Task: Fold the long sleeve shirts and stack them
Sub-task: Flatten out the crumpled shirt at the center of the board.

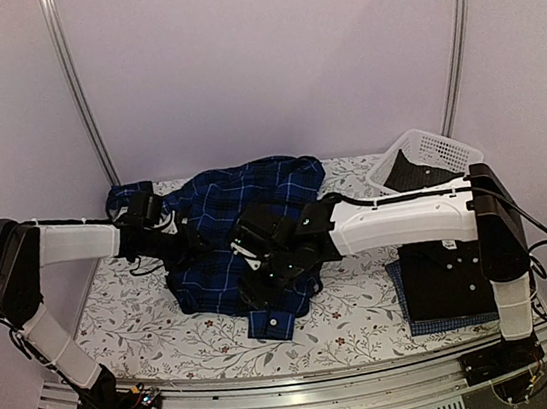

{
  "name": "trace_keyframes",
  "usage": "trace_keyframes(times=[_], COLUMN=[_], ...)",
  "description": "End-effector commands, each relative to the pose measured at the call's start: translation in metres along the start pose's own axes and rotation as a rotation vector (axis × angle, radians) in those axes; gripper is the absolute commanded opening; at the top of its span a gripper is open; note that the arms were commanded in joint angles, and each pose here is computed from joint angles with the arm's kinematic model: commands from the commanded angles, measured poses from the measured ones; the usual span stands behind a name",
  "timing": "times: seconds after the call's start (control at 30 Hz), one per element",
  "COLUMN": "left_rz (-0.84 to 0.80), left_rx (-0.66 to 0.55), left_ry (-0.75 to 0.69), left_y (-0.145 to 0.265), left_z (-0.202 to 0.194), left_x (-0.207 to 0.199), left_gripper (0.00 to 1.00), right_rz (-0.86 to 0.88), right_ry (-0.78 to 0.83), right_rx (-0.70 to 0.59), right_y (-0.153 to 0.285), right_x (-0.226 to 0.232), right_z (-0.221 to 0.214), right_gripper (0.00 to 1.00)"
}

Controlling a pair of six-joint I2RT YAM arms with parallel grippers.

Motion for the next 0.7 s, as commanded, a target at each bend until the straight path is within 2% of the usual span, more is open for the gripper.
trace_keyframes(times=[0.0, 0.4, 0.53, 0.67], left_rz=[-0.066, -0.084, -0.087, -0.088], left_rx=[-0.006, 0.01, 0.012, 0.017], left_ry=[-0.013, -0.025, -0.023, -0.024], left_y=[0.004, 0.001, 0.0, -0.002], left_z=[-0.006, -0.01, -0.011, -0.012], left_x=[-0.01, -0.011, -0.011, -0.012], left_gripper=[0.49, 0.48, 0.48, 0.48], right_rz=[-0.011, 0.005, -0.005, -0.018], right_ry=[-0.103, -0.132, -0.11, -0.096], right_rx=[0.087, 0.188, 0.239, 0.291], right_y=[-0.014, -0.046, -0.064, -0.077], right_x=[0.013, 0.04, 0.047, 0.05], right_z=[-0.024, -0.052, -0.066, -0.081], right_gripper=[0.67, 0.62, 0.63, 0.68])
Point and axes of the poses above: each gripper's point midway between its finger pads, its own y axis back along the fingers, its own x axis along the line the jaws close on, z = x × y, the point moved 5 cm from there along y, back along the fingers, and after that the axes turned 11 degrees about y, right-handed, at the moved point
